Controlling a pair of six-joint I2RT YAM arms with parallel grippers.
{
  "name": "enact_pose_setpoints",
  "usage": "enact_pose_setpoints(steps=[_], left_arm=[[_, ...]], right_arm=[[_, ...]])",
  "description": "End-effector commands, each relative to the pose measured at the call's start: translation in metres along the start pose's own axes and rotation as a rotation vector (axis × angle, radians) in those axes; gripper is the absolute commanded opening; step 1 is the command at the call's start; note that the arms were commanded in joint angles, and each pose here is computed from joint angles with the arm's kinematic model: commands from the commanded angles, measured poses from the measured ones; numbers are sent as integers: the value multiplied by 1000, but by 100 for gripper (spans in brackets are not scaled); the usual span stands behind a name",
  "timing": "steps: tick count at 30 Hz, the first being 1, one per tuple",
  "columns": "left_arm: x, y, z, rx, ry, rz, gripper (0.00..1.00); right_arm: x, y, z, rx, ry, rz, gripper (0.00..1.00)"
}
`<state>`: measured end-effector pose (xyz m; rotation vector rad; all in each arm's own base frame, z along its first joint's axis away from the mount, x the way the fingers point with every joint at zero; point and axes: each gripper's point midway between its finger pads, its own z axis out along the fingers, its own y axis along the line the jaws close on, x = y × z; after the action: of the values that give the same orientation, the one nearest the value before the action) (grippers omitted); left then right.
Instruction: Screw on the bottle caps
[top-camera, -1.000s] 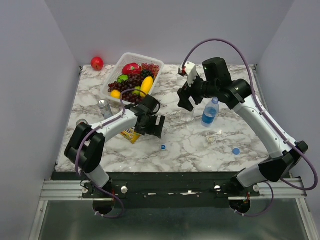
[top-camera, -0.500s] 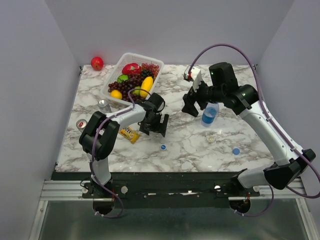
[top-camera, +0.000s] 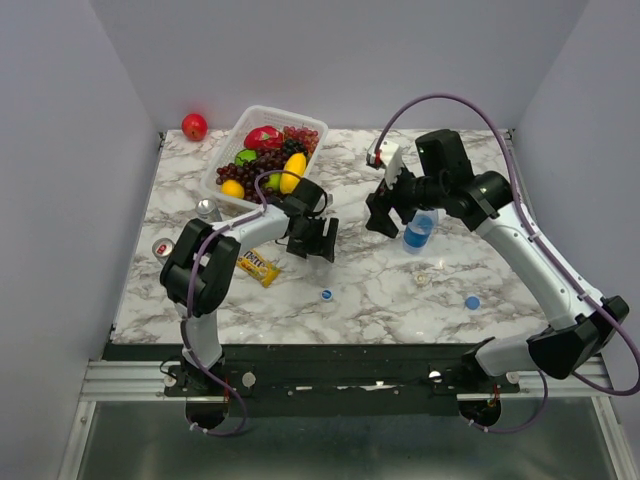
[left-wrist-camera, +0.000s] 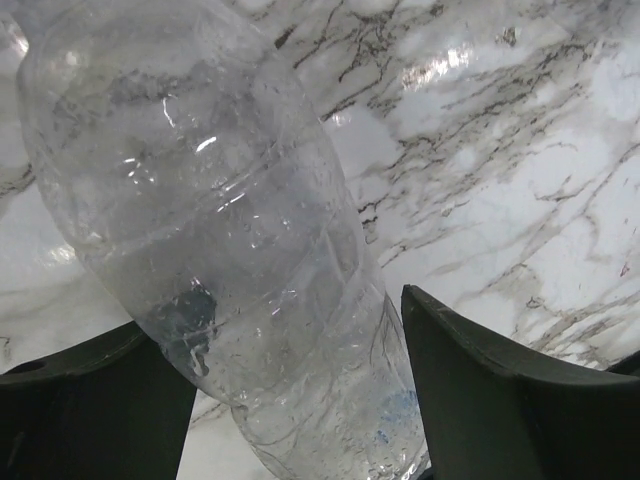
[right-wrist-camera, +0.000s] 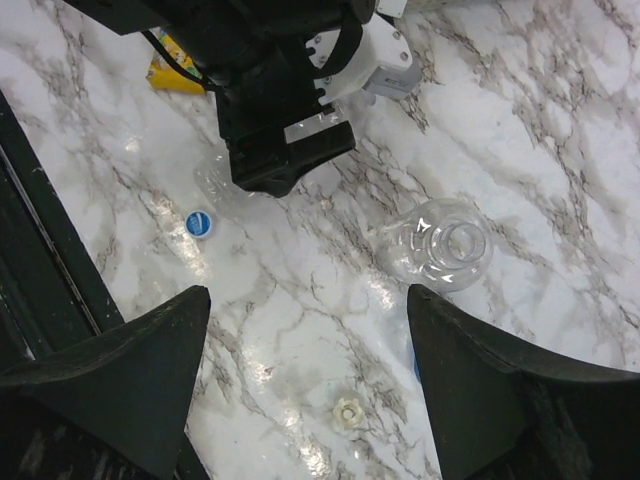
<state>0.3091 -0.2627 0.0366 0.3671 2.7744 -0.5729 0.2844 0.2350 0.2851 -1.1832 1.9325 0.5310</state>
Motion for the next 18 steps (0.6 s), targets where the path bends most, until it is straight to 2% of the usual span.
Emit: enact_pose_setpoints(steps=[1, 5, 10, 13, 18], left_arm=[[14, -4, 0, 77, -7, 10, 80], [14, -5, 1, 110, -31, 45, 74], [20, -9, 0, 191, -24, 155, 62], [27, -14, -9, 239, -40, 224, 57], [37, -27, -45, 329, -134, 390, 46]], right_arm=[[8, 5, 0, -29, 14, -5, 87], [8, 2, 2, -18, 20, -12, 87], [11, 1, 1, -10, 28, -29, 87], [20, 3, 0, -16, 45, -44, 86], [30, 9, -1, -40, 72, -59, 85]])
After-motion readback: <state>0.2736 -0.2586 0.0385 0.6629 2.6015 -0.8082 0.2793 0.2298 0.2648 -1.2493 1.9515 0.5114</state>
